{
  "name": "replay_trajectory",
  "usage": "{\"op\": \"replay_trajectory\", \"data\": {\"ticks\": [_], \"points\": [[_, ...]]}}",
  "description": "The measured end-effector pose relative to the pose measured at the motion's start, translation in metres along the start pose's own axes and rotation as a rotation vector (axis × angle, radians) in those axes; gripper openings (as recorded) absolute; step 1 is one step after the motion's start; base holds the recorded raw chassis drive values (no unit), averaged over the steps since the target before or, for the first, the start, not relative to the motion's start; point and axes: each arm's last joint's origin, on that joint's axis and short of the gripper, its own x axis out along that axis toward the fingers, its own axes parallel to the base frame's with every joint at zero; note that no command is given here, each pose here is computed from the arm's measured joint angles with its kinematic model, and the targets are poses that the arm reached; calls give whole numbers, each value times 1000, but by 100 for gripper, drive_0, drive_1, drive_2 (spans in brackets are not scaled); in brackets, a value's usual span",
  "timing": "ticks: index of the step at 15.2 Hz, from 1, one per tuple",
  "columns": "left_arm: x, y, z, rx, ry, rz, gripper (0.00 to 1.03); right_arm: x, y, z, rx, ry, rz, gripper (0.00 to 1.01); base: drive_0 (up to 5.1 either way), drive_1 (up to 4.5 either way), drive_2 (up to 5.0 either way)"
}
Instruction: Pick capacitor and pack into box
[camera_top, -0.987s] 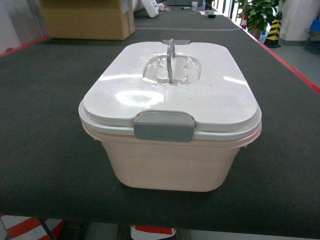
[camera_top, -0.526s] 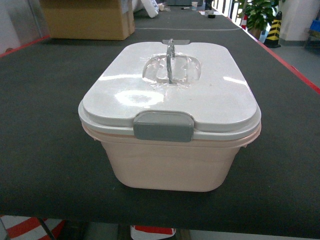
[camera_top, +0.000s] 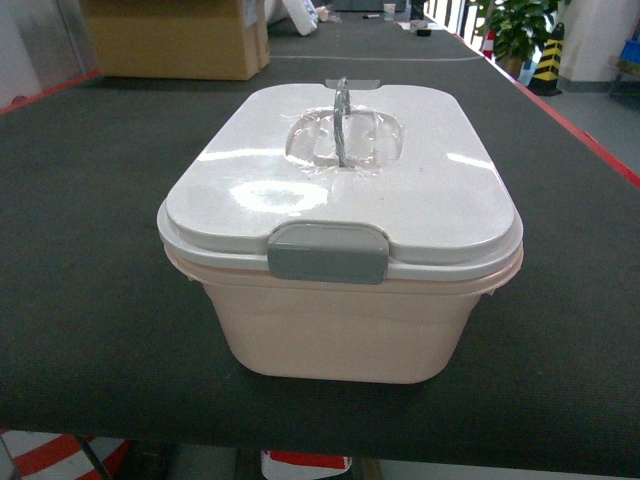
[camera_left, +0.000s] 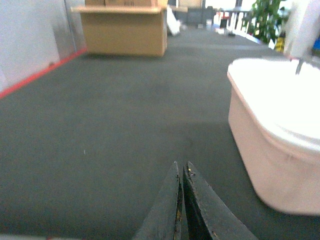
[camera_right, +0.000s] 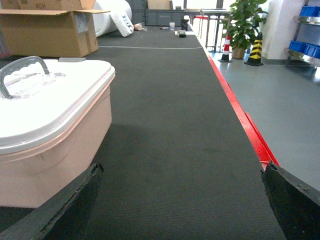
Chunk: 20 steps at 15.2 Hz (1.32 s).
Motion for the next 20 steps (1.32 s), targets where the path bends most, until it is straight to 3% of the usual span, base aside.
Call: {"op": "replay_trajectory", "data": {"ticks": [5, 6, 10, 12, 20], "points": [[-7, 0, -2, 0, -6, 1, 2, 0, 0, 0, 0, 0, 0, 98, 0, 0, 0], [-7, 0, -2, 0, -5, 2, 7, 0, 0, 0, 0, 1, 0, 98, 0, 0, 0], [-7, 0, -2, 0, -5, 2, 56, 0, 0, 0, 0, 0, 0, 98, 0, 0, 0], [-7, 0, -2, 0, -5, 2, 95, 0, 0, 0, 0, 0, 0, 98, 0, 0, 0], [-7, 0, -2, 0, -5, 2, 98, 0, 0, 0, 0, 0, 0, 98, 0, 0, 0]]}}
